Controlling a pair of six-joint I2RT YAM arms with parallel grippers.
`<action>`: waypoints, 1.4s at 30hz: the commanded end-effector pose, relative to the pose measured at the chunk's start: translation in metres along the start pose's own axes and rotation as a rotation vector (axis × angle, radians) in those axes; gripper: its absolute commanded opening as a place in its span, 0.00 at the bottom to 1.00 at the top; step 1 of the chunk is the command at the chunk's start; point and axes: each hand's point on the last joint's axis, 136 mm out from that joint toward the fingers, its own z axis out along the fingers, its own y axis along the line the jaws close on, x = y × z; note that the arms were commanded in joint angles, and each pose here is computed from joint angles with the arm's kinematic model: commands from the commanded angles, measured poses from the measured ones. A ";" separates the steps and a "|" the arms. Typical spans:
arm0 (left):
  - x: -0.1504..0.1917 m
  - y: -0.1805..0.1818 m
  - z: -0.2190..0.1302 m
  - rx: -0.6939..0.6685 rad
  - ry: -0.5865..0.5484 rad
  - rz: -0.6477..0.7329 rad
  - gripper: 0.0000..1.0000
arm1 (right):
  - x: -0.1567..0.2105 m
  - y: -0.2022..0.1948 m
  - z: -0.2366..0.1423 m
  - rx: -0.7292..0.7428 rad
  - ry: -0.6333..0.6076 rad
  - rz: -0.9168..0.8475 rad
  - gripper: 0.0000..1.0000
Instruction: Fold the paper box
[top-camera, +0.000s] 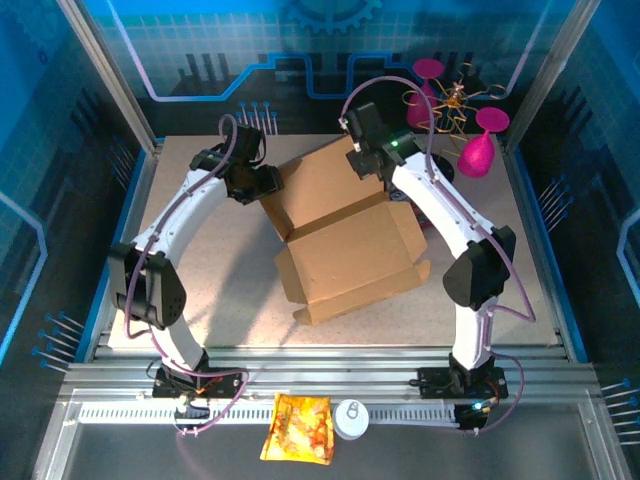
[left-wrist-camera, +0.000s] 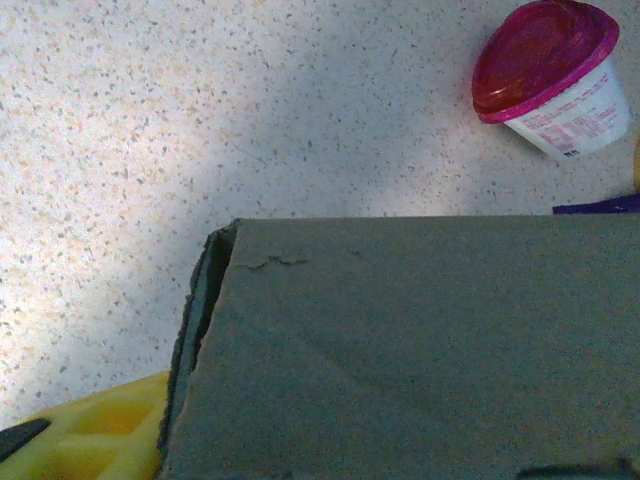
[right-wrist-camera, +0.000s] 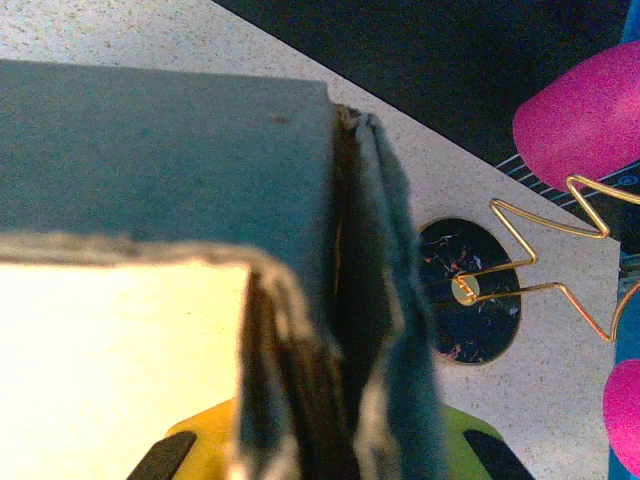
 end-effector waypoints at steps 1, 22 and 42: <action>-0.001 -0.020 -0.042 0.095 -0.024 -0.025 0.55 | -0.006 0.000 0.002 -0.003 -0.001 -0.045 0.00; 0.041 0.000 -0.057 0.030 0.074 0.050 0.60 | -0.023 0.002 0.003 0.001 -0.037 -0.116 0.00; 0.069 -0.013 -0.059 0.138 0.062 -0.120 0.57 | -0.057 0.058 0.024 0.005 -0.188 -0.467 0.00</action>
